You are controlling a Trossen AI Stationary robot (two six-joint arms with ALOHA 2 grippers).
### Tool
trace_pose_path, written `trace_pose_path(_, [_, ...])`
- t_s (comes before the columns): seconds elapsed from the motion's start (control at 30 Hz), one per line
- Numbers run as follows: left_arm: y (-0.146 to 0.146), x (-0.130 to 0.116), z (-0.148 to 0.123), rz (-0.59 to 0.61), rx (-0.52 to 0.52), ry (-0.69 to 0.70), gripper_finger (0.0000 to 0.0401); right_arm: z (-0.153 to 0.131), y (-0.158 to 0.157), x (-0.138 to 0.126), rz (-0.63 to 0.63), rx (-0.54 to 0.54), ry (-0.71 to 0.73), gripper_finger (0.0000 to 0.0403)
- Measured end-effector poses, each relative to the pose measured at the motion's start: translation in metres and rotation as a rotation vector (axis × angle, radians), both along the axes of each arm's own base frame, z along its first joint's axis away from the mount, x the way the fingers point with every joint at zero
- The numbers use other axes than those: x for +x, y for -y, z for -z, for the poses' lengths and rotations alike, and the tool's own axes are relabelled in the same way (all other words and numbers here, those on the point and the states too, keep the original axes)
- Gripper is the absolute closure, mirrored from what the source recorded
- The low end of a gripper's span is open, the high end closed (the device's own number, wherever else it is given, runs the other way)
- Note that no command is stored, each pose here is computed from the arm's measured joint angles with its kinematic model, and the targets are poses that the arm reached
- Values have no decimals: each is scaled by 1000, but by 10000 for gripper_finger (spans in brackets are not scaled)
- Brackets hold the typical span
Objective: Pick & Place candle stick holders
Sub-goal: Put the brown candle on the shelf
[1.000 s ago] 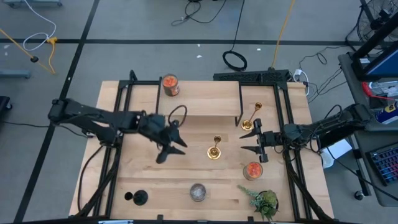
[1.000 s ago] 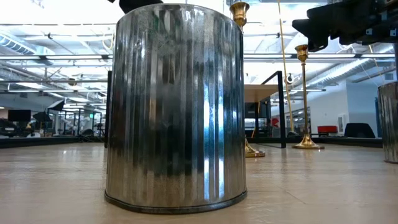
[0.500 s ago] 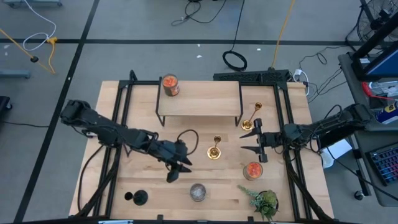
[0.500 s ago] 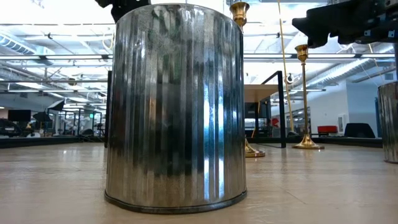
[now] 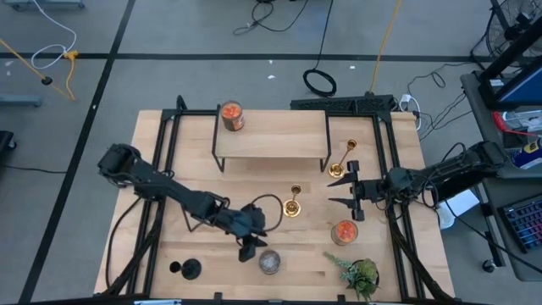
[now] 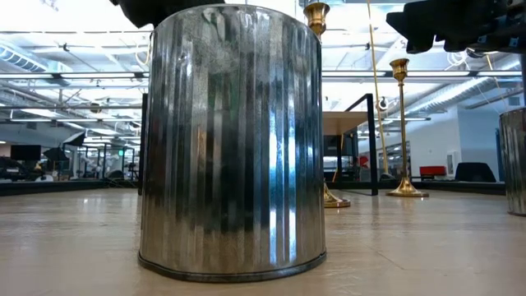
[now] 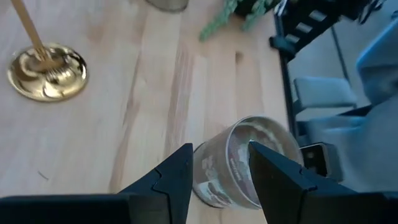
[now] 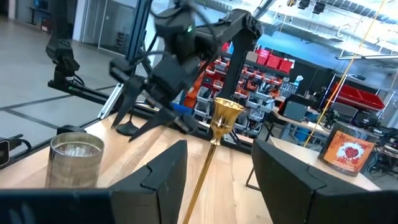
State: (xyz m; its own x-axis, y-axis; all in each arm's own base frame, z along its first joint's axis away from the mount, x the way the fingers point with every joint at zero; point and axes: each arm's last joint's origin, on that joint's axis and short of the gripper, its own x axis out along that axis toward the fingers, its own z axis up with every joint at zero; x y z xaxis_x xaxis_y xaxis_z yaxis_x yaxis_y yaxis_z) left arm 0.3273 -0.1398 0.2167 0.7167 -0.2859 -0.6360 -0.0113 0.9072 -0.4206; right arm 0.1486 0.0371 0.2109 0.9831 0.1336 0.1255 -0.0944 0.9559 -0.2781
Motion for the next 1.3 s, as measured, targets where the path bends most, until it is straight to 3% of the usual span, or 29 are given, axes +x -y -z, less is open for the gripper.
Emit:
trace_pose_path(0.13, [8, 7, 8, 1, -5, -20, 242, 0, 0, 0, 6, -43, 6, 225])
trace_pose_path(0.47, [22, 13, 26, -11, 8, -38, 242, -1, 0, 0, 36, -283, 48, 225])
trace_pose_path(0.8, [25, 14, 47, -18, 27, -111, 247, -1, 0, 0, 44, -357, 58, 225])
trace_pose_path(0.9, [25, 14, 47, -13, 30, -111, 274, -1, 0, 0, 44, -359, 58, 225])
trace_pose_path(1.13, [21, 15, 47, -15, 26, -130, 385, -1, 0, 0, 44, -359, 58, 225])
trace_pose_path(1.3, [14, 16, 44, -37, 31, -128, 383, -1, 0, 0, 43, -359, 57, 225])
